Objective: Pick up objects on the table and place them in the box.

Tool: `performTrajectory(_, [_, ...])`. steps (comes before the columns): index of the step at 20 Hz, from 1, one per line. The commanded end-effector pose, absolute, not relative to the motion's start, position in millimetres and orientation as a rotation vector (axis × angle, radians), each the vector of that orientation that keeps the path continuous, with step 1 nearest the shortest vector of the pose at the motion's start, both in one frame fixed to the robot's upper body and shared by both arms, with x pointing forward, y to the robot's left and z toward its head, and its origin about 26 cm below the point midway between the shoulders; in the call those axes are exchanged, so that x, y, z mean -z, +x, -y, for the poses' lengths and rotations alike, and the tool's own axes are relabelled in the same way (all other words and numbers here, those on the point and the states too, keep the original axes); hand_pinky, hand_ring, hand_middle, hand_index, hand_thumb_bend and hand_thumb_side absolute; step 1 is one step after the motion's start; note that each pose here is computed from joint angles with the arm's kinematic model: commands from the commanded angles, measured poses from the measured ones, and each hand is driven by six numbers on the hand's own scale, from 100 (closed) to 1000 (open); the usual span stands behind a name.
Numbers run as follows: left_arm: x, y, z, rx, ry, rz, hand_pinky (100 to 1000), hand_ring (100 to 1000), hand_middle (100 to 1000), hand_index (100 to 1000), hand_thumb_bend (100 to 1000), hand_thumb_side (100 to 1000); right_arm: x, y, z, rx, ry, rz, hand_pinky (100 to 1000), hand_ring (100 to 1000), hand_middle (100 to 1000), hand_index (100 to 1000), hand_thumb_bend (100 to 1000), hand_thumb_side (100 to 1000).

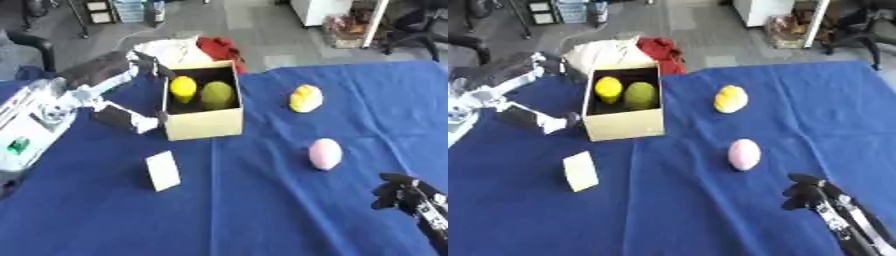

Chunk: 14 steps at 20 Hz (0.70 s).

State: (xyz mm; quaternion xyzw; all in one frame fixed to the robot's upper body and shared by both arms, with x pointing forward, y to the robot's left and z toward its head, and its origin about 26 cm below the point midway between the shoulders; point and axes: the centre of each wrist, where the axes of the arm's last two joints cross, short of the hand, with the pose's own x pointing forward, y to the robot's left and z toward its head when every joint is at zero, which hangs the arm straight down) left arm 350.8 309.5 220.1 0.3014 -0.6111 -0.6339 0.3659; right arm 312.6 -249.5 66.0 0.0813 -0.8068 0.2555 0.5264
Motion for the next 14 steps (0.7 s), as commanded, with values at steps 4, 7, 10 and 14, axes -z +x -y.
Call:
performTrajectory(4, [-192, 360, -316, 1.657, 0.697, 1.368, 813, 739, 780, 902, 431, 534, -74, 314, 253, -0.632, 0.178, 1.948, 659, 597, 627, 837, 100, 794])
performTrajectory(7, [-179, 364, -318, 1.661, 0.679, 1.308, 815, 744, 787, 907, 452, 510, -74, 314, 252, -0.633, 0.179, 1.947, 659, 597, 627, 837, 100, 796])
performTrajectory(10, [-170, 365, -317, 1.670, 0.688, 1.282, 813, 743, 786, 906, 461, 482, -74, 314, 252, -0.635, 0.182, 1.947, 659, 598, 627, 837, 100, 791])
performTrajectory(14, [-162, 365, -317, 1.691, 0.682, 1.249, 803, 732, 775, 900, 461, 458, -74, 314, 252, -0.634, 0.181, 1.949, 659, 598, 626, 837, 100, 791])
